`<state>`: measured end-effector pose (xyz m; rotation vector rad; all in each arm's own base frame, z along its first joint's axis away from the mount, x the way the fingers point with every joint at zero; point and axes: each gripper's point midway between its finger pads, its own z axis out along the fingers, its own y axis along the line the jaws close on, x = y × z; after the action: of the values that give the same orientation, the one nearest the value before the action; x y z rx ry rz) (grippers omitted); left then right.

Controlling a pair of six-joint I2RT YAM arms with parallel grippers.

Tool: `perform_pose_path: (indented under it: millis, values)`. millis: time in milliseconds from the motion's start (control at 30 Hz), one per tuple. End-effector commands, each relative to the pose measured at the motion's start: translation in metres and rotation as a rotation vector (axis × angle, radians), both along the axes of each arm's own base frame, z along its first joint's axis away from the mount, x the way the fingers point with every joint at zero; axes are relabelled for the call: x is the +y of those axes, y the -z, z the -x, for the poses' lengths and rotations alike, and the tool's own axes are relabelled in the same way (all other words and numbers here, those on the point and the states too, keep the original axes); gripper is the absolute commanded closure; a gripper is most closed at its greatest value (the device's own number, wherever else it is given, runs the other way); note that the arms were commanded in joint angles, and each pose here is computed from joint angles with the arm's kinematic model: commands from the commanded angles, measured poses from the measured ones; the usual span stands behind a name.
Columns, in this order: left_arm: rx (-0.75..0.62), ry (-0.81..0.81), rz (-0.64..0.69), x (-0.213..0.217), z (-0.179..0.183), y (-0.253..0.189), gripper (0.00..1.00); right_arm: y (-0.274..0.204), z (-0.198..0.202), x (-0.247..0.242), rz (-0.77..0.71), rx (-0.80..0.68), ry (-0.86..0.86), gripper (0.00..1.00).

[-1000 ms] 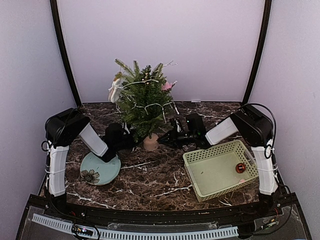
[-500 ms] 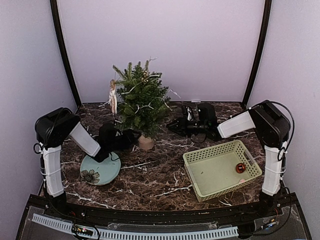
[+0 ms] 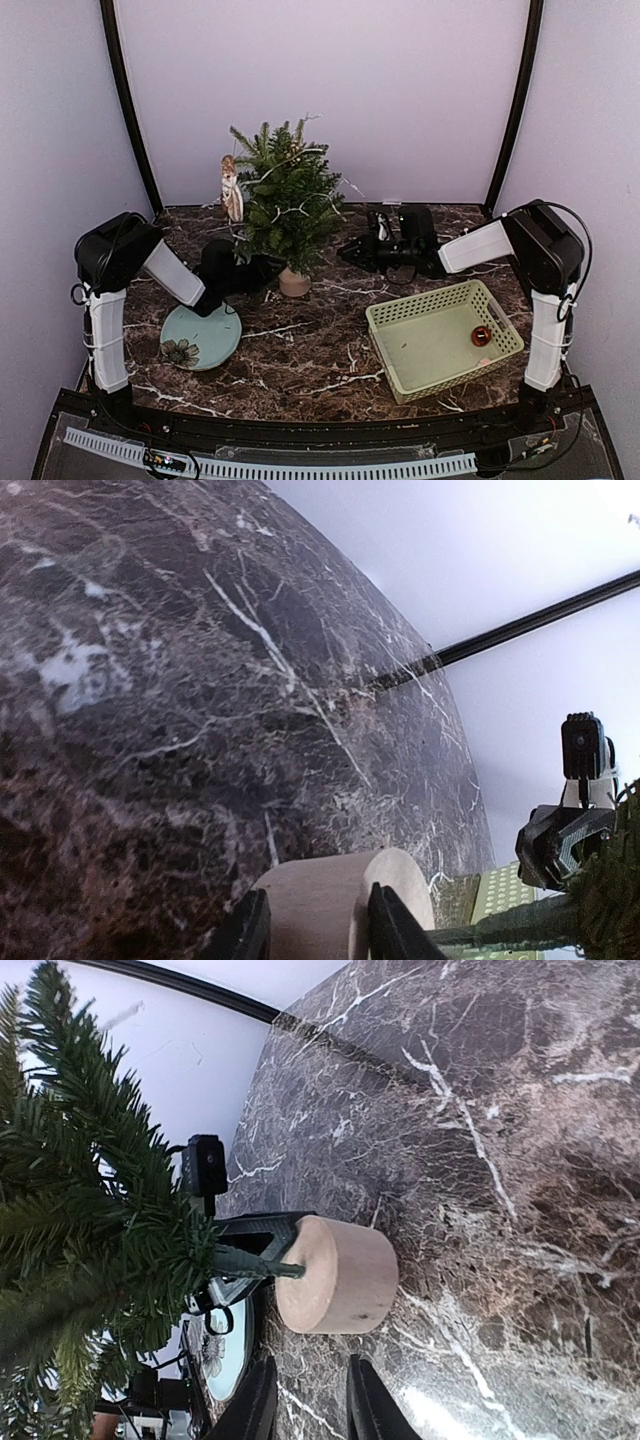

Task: Decorate the small christmas tree

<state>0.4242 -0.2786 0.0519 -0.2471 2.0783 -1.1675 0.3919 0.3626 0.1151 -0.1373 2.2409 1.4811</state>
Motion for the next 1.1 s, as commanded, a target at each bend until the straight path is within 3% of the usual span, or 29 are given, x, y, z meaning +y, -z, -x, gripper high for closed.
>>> perform_pose_path:
  millis: [0,367,700,1067]
  values:
    - [0.003,0.111,-0.043,-0.015,-0.002,0.013,0.67,-0.005,-0.004,0.014,-0.016,-0.035,-0.054,0.73]
    - [-0.045,0.268,-0.019,-0.049,-0.005,0.002,0.69,0.000,-0.004,0.028,-0.022,-0.022,-0.083,0.70]
    - [-0.043,0.238,0.021,-0.039,-0.007,-0.006,0.47,0.000,-0.004,0.029,-0.023,-0.019,-0.083,0.68]
    - [-0.042,0.146,0.057,-0.001,-0.014,-0.013,0.43,-0.002,-0.002,0.027,-0.026,-0.022,-0.075,0.68]
